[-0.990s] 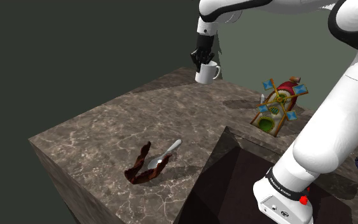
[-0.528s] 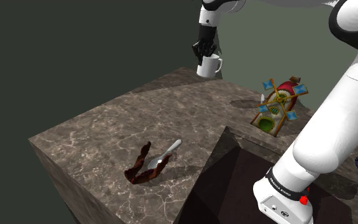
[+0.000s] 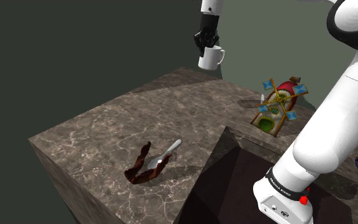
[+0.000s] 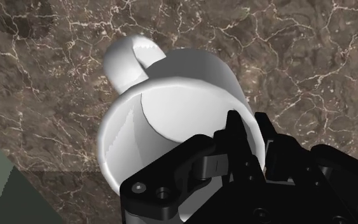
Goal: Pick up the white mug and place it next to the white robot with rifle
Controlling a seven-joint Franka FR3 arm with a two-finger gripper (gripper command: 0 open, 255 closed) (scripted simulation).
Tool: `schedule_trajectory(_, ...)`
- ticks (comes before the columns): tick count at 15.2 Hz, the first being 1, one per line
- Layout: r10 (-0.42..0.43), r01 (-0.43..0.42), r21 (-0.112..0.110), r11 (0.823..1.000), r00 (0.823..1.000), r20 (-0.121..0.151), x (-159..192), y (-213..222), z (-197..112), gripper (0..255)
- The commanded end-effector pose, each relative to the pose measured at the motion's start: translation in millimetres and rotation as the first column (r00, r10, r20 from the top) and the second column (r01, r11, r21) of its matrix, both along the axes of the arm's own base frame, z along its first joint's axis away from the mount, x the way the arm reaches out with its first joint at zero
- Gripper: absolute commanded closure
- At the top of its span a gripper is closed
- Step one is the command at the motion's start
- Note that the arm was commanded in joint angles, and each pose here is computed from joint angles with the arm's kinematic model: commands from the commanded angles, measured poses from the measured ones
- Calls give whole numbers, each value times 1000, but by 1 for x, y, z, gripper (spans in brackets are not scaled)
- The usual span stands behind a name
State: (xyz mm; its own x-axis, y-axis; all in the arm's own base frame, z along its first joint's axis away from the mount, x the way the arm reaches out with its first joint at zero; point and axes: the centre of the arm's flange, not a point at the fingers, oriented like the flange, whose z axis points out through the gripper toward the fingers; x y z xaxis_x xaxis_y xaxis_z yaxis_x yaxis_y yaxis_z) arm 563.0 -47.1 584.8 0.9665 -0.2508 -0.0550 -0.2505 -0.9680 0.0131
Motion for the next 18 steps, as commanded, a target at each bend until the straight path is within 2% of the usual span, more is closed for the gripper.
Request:
schedule_trajectory(1,0,0,0,1000,1000,0,0,0,11,255)
schedule_trajectory(18,0,0,0,1000,1000,0,0,0,100,255)
